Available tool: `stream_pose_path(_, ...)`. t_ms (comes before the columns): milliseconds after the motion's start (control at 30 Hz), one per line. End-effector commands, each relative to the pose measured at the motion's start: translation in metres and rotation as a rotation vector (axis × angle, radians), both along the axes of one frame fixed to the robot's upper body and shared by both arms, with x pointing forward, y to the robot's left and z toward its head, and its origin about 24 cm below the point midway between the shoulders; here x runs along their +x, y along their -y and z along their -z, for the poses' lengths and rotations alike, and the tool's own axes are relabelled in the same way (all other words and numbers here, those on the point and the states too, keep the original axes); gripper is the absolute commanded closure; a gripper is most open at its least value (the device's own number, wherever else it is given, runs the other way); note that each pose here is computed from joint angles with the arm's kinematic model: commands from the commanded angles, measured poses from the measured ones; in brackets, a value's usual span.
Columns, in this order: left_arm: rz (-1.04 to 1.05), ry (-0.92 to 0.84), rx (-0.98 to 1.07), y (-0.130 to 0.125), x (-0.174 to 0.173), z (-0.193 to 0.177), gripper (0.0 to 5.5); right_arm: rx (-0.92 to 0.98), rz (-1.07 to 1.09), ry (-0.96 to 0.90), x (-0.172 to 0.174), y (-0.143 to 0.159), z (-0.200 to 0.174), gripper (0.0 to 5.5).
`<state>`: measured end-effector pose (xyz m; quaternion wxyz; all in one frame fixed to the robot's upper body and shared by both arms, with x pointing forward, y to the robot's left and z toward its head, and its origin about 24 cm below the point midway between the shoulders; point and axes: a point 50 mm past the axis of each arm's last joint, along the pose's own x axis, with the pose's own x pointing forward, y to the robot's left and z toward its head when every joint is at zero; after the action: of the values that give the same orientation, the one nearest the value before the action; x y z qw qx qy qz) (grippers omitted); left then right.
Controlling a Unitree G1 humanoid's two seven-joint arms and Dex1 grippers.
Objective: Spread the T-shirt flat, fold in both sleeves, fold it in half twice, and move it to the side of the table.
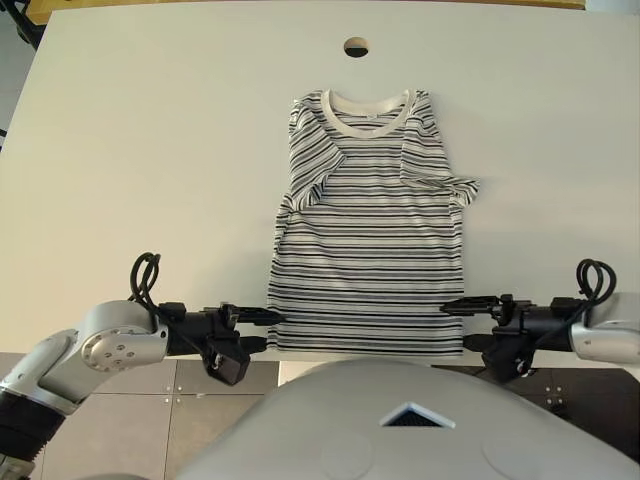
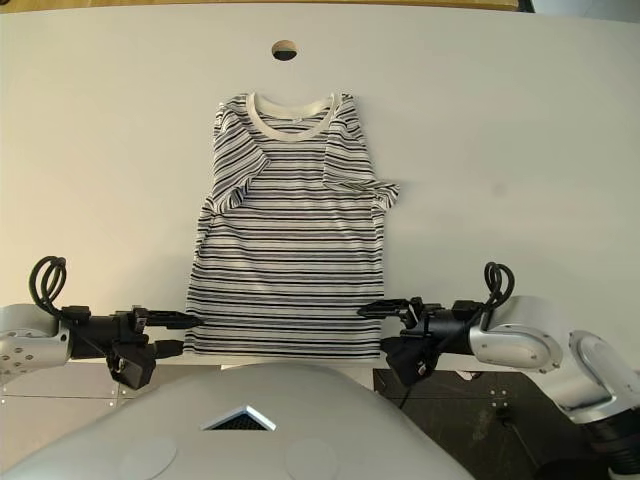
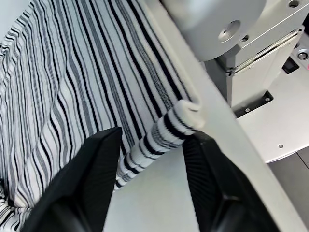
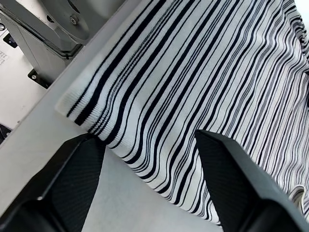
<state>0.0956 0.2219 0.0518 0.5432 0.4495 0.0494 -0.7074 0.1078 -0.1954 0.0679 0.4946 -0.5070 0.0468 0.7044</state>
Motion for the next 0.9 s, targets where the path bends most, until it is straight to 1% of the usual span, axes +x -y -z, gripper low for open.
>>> stream_pose_path(33,0.014,-0.008,0.013,-0.002,0.003,0.005,3.97,0.007,-0.004,-0.026,0.000,0.000,-0.003,2.87)
stream_pose_path(200,0.004,-0.008,-0.008,-0.003,0.007,0.008,4.71,0.039,-0.025,-0.058,-0.004,-0.003,-0.008,3.72)
stream_pose_path(333,-0.008,-0.013,-0.038,0.000,0.010,0.011,5.34,0.065,-0.007,-0.050,0.001,-0.004,-0.007,4.42)
stream_pose_path(433,-0.030,-0.032,-0.088,0.004,0.007,0.013,5.40,0.081,0.018,-0.065,0.000,-0.002,-0.003,4.91)
stream_pose_path(500,-0.049,-0.039,-0.136,0.007,0.008,0.010,5.40,0.089,0.034,-0.064,0.001,-0.002,0.000,5.32)
stream_pose_path(733,-0.137,-0.044,-0.284,0.011,0.016,-0.001,5.40,0.141,0.117,-0.066,-0.001,-0.002,0.007,5.37)
stream_pose_path(900,-0.232,-0.027,-0.424,0.010,0.029,-0.013,5.40,0.255,0.247,-0.030,0.005,0.005,0.000,5.37)
